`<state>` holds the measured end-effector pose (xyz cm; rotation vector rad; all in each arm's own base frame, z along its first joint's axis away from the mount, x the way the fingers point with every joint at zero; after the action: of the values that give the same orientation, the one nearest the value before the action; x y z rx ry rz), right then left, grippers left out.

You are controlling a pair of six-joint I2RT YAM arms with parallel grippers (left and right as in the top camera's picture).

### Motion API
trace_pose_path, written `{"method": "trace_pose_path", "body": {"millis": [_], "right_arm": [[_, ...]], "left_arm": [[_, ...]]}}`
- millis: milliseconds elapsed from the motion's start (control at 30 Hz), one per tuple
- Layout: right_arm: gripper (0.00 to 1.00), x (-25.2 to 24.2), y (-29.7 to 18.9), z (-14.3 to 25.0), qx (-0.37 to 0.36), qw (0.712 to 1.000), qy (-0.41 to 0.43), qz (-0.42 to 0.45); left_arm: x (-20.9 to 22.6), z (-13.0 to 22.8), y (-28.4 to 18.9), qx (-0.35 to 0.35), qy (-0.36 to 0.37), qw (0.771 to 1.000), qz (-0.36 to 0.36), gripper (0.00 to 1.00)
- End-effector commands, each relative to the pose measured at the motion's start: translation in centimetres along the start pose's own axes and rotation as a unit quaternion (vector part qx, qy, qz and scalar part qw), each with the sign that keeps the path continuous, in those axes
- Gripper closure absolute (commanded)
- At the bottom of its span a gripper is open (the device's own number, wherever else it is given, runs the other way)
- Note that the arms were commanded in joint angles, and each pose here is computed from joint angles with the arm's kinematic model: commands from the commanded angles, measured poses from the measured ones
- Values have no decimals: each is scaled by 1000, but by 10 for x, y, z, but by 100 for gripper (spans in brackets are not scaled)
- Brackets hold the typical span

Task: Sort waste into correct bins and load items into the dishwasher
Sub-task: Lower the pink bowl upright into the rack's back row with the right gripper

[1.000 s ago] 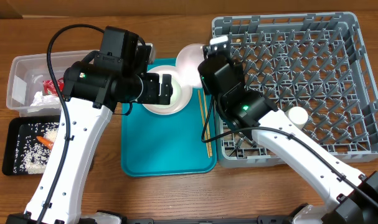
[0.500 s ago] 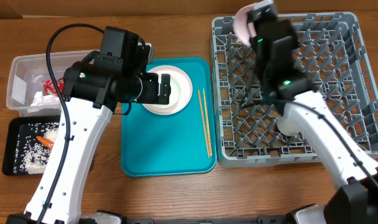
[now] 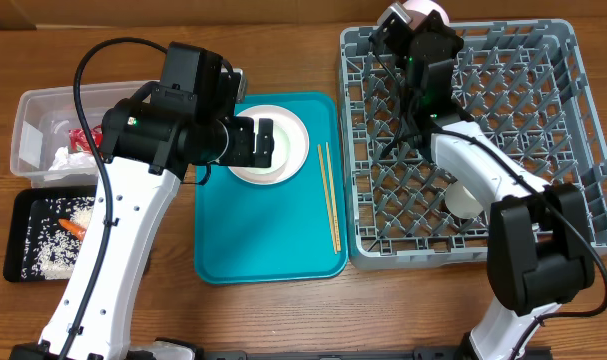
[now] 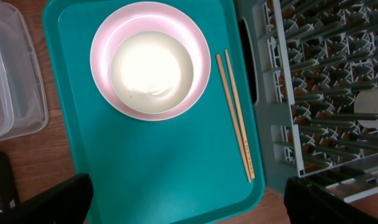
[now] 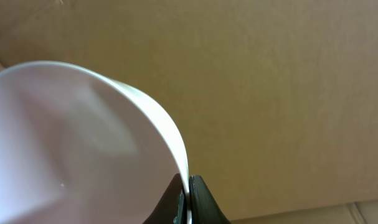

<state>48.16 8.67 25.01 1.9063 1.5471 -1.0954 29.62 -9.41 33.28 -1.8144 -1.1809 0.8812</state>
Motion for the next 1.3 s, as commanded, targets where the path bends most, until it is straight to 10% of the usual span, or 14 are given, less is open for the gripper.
{"method": "trace_pose_path", "body": {"millis": [0, 267, 1067, 1267], "right_arm": [[96, 5, 4, 2, 0, 1000, -25, -2], [96, 37, 16, 21, 17, 988, -151, -41], [96, 60, 3, 23, 70, 977, -192, -63], [76, 58, -2, 23, 105, 974, -197, -35]], "left_arm": [[-2, -3, -8, -14, 6, 1000, -2, 0], [-2, -3, -8, -14, 6, 1000, -2, 0], [-2, -3, -8, -14, 6, 1000, -2, 0], [-2, -3, -8, -14, 6, 1000, -2, 0]]}}
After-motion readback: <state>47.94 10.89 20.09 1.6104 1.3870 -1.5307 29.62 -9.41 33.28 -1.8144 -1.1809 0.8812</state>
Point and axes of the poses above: each gripper's point midway between its finger pads, its own y axis out along the fingers, its own x axis along the line the jaws close on, z = x × y, the point moved 9 cm from there along -y, back along the fingers, and after that the axes turned 12 degrees about y, right-handed, at the moved point
